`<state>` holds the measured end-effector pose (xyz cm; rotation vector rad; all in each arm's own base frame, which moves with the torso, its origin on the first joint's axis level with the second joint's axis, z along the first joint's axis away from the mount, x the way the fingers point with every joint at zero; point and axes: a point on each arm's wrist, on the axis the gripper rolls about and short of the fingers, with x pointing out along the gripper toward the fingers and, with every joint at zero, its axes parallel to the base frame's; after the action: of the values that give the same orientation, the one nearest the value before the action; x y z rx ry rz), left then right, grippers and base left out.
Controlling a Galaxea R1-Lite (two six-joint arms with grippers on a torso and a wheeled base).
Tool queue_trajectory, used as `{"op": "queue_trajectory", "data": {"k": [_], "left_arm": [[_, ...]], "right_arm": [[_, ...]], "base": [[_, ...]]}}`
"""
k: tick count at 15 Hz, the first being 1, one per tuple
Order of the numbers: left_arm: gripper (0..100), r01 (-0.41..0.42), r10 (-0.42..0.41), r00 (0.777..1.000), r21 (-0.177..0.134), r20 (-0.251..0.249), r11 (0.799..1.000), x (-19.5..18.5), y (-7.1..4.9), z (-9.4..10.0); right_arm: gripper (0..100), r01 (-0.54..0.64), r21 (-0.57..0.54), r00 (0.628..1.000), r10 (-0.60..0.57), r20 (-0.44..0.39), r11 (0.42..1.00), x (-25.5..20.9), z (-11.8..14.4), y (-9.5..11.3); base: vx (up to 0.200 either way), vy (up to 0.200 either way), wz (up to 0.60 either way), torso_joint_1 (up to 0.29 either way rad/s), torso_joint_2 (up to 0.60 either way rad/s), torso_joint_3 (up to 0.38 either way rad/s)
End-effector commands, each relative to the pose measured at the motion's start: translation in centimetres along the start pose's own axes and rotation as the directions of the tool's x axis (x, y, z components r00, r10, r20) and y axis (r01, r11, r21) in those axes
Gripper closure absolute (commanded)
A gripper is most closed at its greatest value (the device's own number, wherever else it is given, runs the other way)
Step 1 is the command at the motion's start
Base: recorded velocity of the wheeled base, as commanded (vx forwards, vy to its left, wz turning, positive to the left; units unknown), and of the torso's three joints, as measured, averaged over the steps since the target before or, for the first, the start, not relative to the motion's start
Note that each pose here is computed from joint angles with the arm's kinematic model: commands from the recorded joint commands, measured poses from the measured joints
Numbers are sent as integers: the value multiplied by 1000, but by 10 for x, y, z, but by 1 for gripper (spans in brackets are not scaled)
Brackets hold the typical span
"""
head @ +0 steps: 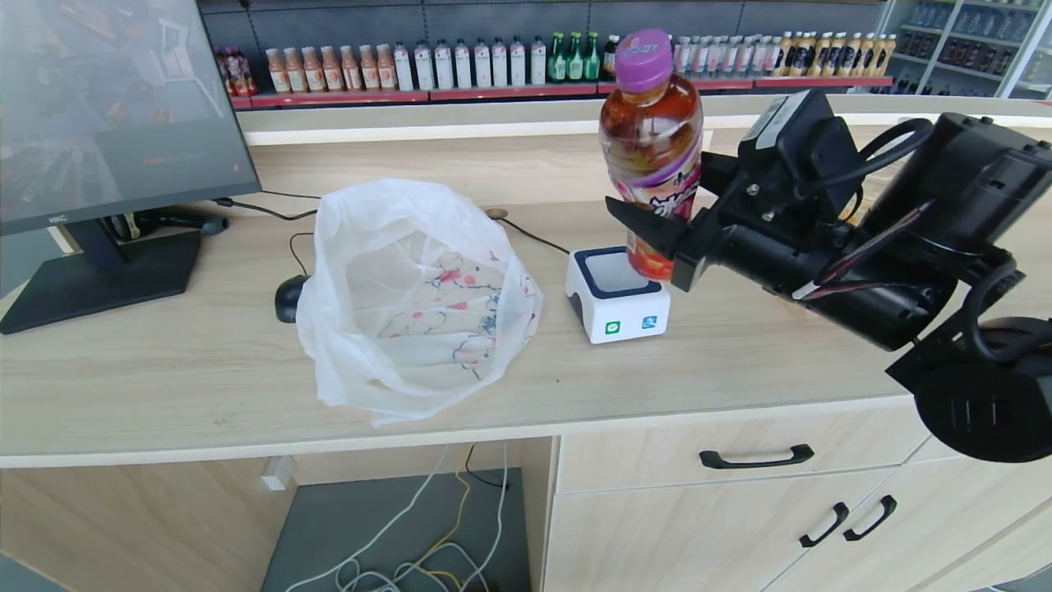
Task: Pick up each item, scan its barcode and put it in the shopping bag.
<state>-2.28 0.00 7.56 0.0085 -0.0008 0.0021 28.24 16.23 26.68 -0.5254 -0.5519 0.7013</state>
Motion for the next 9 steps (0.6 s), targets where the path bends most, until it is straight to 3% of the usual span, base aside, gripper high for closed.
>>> {"op": "queue_trajectory", "data": {"k": [1,9], "left_arm": [[0,-1,1,1000,-1,1,1000,0,0,0],[0,-1,1,1000,-1,1,1000,0,0,0]], "right_arm": [[100,-3,-39,1000,3,8,999,0,-1,-17],[100,-147,-222,985,164,57,964,6,-22,-28]], "base": [[0,0,0,0,0,0],[0,0,0,0,0,0]]}}
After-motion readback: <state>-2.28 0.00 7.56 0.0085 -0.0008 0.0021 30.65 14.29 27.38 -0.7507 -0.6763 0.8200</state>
